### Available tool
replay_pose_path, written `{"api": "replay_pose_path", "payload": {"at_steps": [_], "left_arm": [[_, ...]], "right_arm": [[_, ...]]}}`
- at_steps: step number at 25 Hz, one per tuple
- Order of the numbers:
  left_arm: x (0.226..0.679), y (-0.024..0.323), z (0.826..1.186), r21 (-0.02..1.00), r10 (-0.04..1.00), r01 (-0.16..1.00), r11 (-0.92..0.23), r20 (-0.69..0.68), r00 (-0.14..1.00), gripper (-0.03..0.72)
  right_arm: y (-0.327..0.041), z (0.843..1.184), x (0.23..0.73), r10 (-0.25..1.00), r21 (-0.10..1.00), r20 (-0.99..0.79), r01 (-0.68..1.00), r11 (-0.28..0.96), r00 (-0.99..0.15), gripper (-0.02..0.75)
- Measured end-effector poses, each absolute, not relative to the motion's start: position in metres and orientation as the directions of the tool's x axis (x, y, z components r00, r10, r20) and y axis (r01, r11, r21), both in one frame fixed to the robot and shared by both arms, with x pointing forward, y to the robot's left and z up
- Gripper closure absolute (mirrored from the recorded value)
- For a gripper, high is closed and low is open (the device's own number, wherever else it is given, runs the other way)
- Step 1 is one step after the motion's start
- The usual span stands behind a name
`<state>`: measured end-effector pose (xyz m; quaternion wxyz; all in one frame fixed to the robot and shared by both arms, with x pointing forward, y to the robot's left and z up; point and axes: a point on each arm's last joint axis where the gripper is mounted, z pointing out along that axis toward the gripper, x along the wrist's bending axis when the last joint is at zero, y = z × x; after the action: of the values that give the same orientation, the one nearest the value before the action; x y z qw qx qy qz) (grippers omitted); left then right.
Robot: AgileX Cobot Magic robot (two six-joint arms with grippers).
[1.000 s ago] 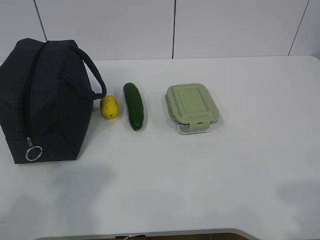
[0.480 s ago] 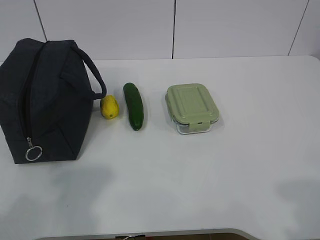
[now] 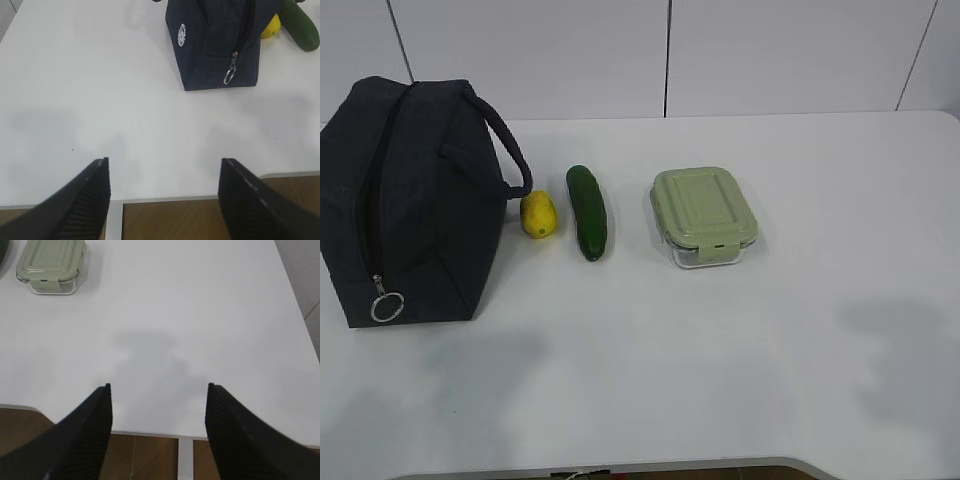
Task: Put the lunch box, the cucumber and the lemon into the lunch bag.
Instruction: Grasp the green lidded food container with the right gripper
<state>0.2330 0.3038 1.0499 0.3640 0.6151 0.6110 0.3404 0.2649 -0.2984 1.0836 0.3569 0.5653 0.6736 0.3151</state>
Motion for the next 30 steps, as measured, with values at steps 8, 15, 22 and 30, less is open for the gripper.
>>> {"api": "replay_pose_path", "payload": {"at_steps": [8,15,22,30], "left_arm": [[0.233,0.304,1.05,0.864,1.0,0.504,0.01,-0.023,0.02,0.194],[0.233,0.304,1.05,0.864,1.0,0.504,0.01,-0.023,0.02,0.194],[0.233,0.304,1.05,0.864,1.0,0.504,0.01,-0.023,0.02,0.194],[0.233,0.304,1.05,0.864,1.0,0.504,0.01,-0.023,0.02,0.194]], "right_arm": [[-0.297,1.09,0.314,0.986,0.719,-0.11,0.675,0.167,-0.127,0.262],[-0.29,1.092,0.358,0.988,0.624,-0.023,0.771,0.131,-0.15,0.262],[-0.273,1.087,0.407,0.971,0.523,0.174,0.851,0.052,-0.166,0.262],[-0.253,1.09,0.46,0.898,0.438,0.357,0.895,0.084,-0.259,0.262]]}}
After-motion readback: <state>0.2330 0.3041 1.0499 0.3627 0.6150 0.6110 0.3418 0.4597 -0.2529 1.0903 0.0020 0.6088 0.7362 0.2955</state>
